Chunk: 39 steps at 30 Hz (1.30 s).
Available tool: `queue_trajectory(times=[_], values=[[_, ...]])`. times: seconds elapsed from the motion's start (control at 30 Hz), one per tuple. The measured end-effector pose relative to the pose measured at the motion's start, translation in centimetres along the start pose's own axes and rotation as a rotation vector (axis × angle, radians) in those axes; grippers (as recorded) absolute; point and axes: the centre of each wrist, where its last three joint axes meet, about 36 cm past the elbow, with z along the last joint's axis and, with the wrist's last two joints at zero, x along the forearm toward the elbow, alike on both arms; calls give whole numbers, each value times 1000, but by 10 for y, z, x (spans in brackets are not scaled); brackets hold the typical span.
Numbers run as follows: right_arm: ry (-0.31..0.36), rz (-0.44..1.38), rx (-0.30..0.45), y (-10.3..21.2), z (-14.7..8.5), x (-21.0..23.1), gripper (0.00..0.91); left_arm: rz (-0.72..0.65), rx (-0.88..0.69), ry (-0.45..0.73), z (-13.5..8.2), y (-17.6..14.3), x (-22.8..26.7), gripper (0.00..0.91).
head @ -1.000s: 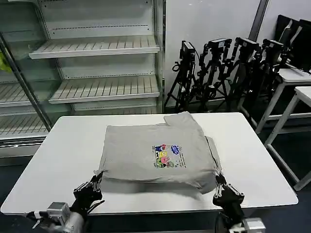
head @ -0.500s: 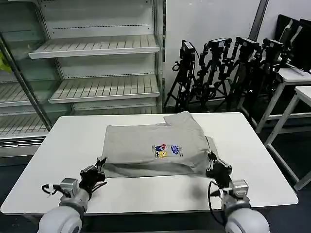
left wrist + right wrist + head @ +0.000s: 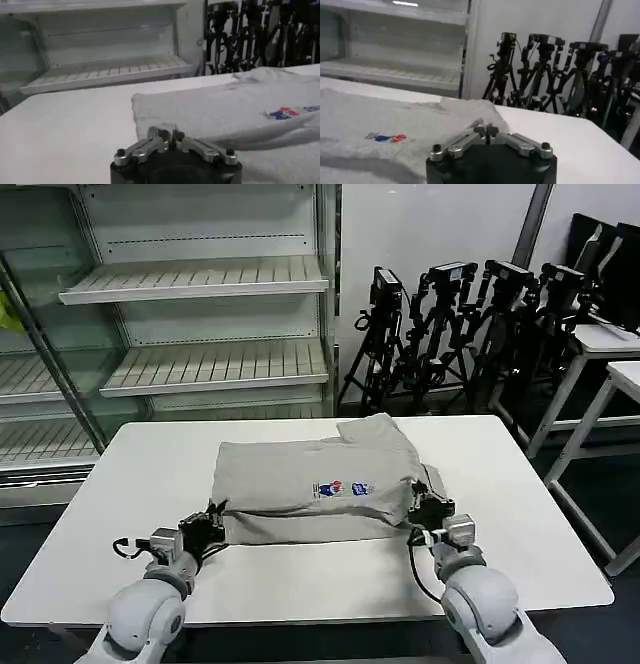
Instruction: Fold and organize the clothes.
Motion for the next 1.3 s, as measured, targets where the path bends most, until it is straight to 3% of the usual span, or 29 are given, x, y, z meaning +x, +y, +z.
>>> queue_trajectory(times=[0.5, 0.73, 0.77, 0.8, 0.83, 0.87, 0.9, 0.97, 1.3], values=[[3, 24, 45, -9, 9, 16, 907, -18, 25, -11, 4, -2, 19, 907], [64, 15, 22, -8, 25, 29, 907, -13, 66, 23, 15, -3, 36, 907], [73, 13, 15, -7, 27, 30, 907, -11, 73, 30, 17, -4, 36, 695], [84, 12, 8, -7, 29, 29, 907, -9, 80, 36, 18, -4, 37, 363], [97, 9, 0, -7, 32, 29, 836, -8, 87, 41, 19, -3, 36, 20], [108, 6, -6, -6, 34, 29, 705, -5, 93, 47, 20, -3, 36, 10], [120, 2, -14, -6, 37, 28, 302, -4, 99, 52, 22, -2, 35, 10], [142, -6, -31, -6, 43, 28, 0, -2, 106, 59, 25, -1, 34, 20], [199, -25, -114, -10, 55, 28, 0, 16, 146, 96, 34, 1, 33, 10]])
